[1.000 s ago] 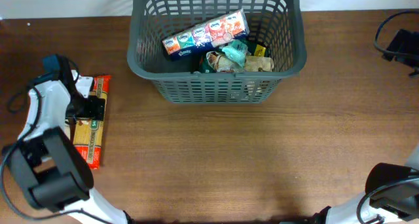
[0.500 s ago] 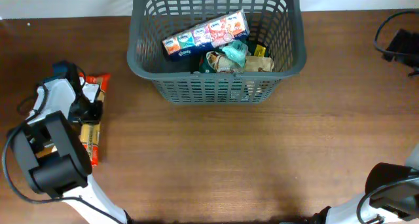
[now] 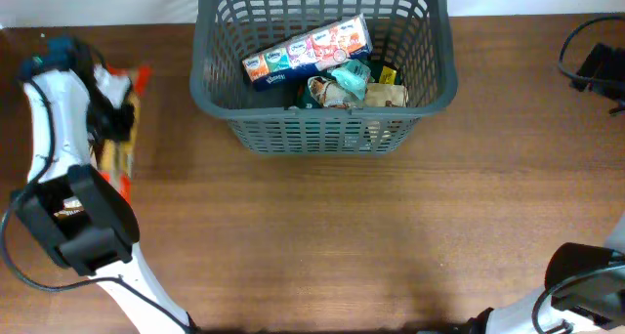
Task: Pack container
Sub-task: 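Carry the spaghetti pack into the basket and release with the left gripper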
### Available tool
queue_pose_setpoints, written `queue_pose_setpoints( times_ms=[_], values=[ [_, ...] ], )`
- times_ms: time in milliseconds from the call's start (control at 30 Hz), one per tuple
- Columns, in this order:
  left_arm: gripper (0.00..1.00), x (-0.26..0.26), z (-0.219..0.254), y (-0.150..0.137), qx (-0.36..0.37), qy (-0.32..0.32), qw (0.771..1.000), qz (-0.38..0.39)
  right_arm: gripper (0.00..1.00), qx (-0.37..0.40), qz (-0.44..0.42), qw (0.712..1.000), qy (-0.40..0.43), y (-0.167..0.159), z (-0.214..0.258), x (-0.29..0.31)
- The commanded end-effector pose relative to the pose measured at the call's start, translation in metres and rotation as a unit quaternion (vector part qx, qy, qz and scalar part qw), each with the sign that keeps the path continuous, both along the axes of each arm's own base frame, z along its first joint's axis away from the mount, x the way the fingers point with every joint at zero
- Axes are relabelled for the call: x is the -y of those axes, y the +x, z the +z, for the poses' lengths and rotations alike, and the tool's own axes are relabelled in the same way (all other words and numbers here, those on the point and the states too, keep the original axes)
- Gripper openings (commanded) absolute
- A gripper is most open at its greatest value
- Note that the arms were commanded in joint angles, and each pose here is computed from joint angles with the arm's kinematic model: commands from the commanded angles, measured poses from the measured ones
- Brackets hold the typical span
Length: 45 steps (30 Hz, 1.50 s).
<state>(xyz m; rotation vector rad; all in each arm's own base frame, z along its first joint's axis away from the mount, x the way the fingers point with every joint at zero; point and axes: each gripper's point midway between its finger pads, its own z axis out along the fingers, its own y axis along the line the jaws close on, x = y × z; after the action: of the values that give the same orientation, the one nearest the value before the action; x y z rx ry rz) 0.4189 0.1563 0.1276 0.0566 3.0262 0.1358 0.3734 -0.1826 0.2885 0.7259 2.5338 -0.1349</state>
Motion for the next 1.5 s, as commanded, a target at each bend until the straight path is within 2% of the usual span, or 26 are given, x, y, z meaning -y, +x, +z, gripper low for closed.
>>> queue_pose_setpoints(
  times_ms=[0, 100, 167, 233, 367, 533, 600, 700, 767, 800, 1000, 1233, 1300, 1367, 1400, 1467],
  values=[
    [0.02, 0.004, 0.116, 0.036, 0.15, 0.045, 0.987, -0.024, 0.99, 0.006, -0.004, 1.0, 0.001, -0.002, 0.004, -0.001],
    [0.02, 0.02, 0.192, 0.05, 0.25, 0.071, 0.965, -0.047, 0.99, 0.006, -0.004, 1.0, 0.001, -0.002, 0.004, -0.001],
    [0.02, 0.054, 0.24, 0.055, 0.318, 0.067, 0.938, -0.119, 0.99, 0.006, -0.004, 1.0, 0.001, -0.002, 0.004, -0.001],
    [0.02, 0.098, 0.281, 0.054, 0.378, 0.056, 0.899, -0.215, 0.99, 0.006, -0.004, 1.0, 0.001, -0.002, 0.004, -0.001],
    [0.02, 0.19, 0.341, 0.034, 0.461, 0.079, 0.789, -0.398, 0.99, 0.006, -0.004, 1.0, 0.001, -0.002, 0.004, -0.001],
    [0.02, 0.284, 0.354, 0.012, 0.476, 0.111, 0.674, -0.554, 0.99, 0.006, -0.004, 1.0, 0.001, -0.002, 0.004, -0.001],
    [0.01, 0.32, 0.344, 0.008, 0.467, 0.103, 0.641, -0.6, 0.99, 0.006, -0.004, 1.0, 0.001, -0.002, 0.004, -0.001],
    [0.02, 0.358, 0.314, 0.013, 0.438, 0.093, 0.612, -0.652, 0.99, 0.006, -0.004, 1.0, 0.001, -0.002, 0.004, -0.001],
    [0.02, 0.372, 0.29, 0.022, 0.413, 0.088, 0.603, -0.677, 0.99, 0.006, -0.004, 1.0, 0.001, -0.002, 0.004, -0.001],
    [0.02, 0.38, 0.267, 0.032, 0.39, 0.083, 0.606, -0.688, 0.99, 0.006, -0.004, 1.0, 0.001, -0.002, 0.004, -0.001],
    [0.02, 0.391, 0.175, 0.073, 0.302, 0.066, 0.644, -0.7, 0.99, 0.006, -0.004, 1.0, 0.001, -0.002, 0.004, -0.001],
    [0.04, 0.399, 0.108, 0.091, 0.248, 0.025, 0.685, -0.684, 0.99, 0.006, -0.004, 1.0, 0.001, -0.002, 0.004, -0.001],
    [0.15, 0.399, 0.102, 0.091, 0.242, 0.02, 0.69, -0.682, 0.99, 0.006, -0.004, 1.0, 0.001, -0.002, 0.004, -0.001],
    [0.4, 0.397, 0.105, 0.091, 0.242, 0.02, 0.699, -0.673, 0.99, 0.006, -0.004, 1.0, 0.001, -0.002, 0.004, -0.001],
    [0.52, 0.394, 0.109, 0.092, 0.243, 0.026, 0.71, -0.661, 0.99, 0.006, -0.004, 1.0, 0.001, -0.002, 0.004, -0.001],
    [0.7, 0.382, 0.12, 0.094, 0.244, 0.046, 0.738, -0.627, 0.99, 0.006, -0.004, 1.0, 0.001, -0.002, 0.004, -0.001]
  ],
)
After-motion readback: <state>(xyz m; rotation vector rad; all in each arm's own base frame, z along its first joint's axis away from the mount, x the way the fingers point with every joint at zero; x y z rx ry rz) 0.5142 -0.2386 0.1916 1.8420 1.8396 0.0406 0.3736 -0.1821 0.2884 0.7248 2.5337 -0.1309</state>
